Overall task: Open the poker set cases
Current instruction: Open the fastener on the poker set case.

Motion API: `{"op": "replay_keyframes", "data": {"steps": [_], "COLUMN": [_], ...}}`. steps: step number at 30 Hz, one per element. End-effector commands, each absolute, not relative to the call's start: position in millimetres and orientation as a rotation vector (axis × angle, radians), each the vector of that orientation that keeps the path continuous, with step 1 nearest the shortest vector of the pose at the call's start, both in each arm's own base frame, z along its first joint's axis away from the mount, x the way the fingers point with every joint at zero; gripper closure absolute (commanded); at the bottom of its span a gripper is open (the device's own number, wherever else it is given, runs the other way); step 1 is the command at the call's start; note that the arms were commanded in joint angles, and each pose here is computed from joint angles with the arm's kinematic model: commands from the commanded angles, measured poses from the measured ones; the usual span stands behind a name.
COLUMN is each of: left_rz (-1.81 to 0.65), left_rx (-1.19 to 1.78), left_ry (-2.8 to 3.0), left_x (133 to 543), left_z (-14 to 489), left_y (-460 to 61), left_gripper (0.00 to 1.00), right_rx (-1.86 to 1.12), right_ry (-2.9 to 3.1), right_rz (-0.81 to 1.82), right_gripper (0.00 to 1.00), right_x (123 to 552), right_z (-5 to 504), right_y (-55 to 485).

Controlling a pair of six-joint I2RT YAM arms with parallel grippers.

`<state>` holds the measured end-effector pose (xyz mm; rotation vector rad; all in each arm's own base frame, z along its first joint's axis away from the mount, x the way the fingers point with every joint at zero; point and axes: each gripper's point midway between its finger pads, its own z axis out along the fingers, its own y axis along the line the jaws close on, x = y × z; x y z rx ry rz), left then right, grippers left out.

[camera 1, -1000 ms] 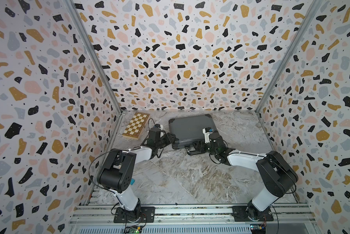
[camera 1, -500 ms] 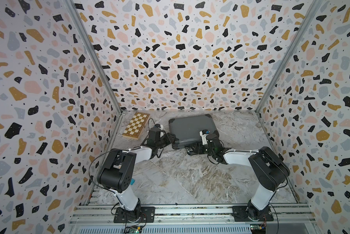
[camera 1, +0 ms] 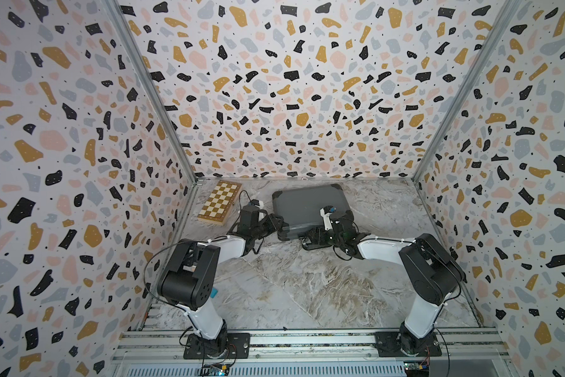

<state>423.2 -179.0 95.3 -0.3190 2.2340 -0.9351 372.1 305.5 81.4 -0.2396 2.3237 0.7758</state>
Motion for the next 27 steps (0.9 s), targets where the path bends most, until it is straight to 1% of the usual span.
{"op": "replay_keyframes", "data": {"steps": [1, 7, 17, 22, 27], "left_rz": [-0.742, -0.741, -0.745, -0.745, -0.744], "left_rx": [-0.45, -0.452, -0.448, -0.448, -0.449], "left_ry": [2.52, 2.52, 2.521, 2.522, 2.522], "left_x": [384, 384, 384, 385, 385], "left_z": [15, 14, 14, 14, 13], "left_y": [-154, -153, -154, -154, -154], "left_gripper": [0.51, 0.52, 0.53, 0.53, 0.53], "right_rx": [-0.456, -0.537, -0.57, -0.545, -0.496], "right_ry": [2.124, 2.067, 2.027, 2.038, 2.057], "right_rz": [0.965, 0.994, 0.98, 0.921, 0.844], "right_gripper": [0.27, 0.27, 0.27, 0.27, 0.26], "right_x": [361, 345, 328, 329, 332], "right_z": [142, 163, 179, 176, 162], "right_y": [365, 380, 371, 359, 344]}}
